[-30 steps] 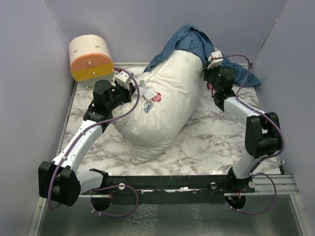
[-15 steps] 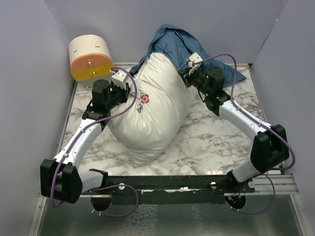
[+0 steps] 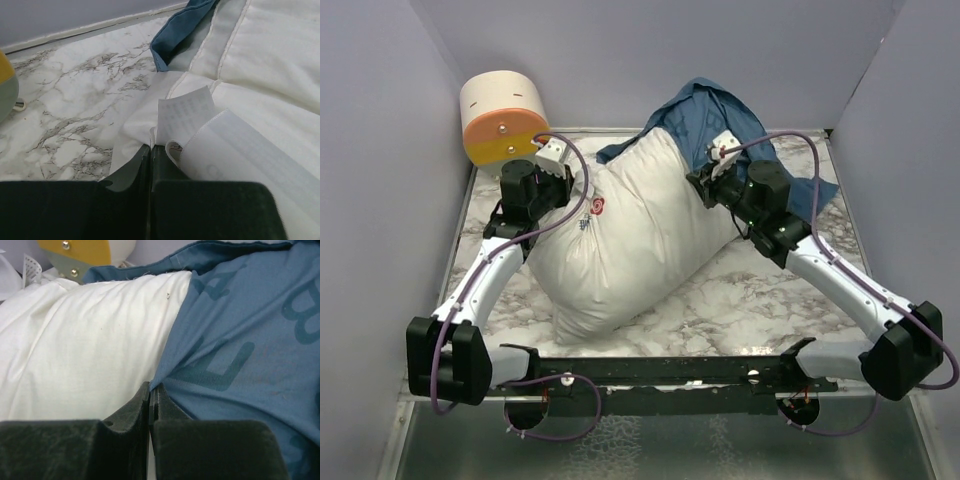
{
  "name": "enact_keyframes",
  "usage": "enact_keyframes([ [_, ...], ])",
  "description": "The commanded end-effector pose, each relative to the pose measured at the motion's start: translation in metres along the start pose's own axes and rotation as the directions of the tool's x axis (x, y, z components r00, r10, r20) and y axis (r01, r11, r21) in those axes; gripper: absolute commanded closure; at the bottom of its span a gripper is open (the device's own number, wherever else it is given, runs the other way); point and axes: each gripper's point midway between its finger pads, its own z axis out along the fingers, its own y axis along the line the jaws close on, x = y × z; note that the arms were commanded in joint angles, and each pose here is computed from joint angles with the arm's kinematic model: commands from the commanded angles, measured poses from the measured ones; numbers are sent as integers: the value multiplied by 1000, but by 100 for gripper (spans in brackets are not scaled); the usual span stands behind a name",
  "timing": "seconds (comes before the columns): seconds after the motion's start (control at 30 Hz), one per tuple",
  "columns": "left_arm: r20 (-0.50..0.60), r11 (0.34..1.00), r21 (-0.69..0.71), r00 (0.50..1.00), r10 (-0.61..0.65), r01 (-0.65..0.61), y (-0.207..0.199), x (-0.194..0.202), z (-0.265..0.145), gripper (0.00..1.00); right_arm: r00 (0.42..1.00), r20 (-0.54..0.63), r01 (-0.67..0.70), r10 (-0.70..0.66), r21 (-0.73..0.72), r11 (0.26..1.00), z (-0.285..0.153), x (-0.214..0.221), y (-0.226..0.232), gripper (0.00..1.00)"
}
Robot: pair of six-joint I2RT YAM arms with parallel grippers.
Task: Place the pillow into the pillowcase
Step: Stuff the pillow into the pillowcase.
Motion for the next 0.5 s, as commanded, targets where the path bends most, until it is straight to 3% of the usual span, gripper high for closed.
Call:
enact_keyframes([
  [0.0, 26, 999, 37, 999, -32, 31, -5, -1, 9, 89, 990, -104, -89, 92, 34, 995, 21, 33, 12, 99],
  [0.07, 34, 999, 44, 999, -28, 27, -7, -4, 8, 64, 967, -222, -107, 126, 97, 990, 29, 68, 1, 99],
  [0.13, 61, 1000, -16, 998, 3, -2, 2, -13, 0, 40, 962, -224, -129, 155, 127, 983, 29, 79, -1, 99],
  [0.23, 114, 988, -145, 992, 61, -44, 18, -31, -21, 18, 961, -217, -132, 171, 180, 975, 20, 84, -10, 91],
  [0.47, 143, 977, -196, 983, 117, -88, 8, -89, -73, 13, 980, -111, -148, 168, 166, 975, -9, 43, -24, 42],
])
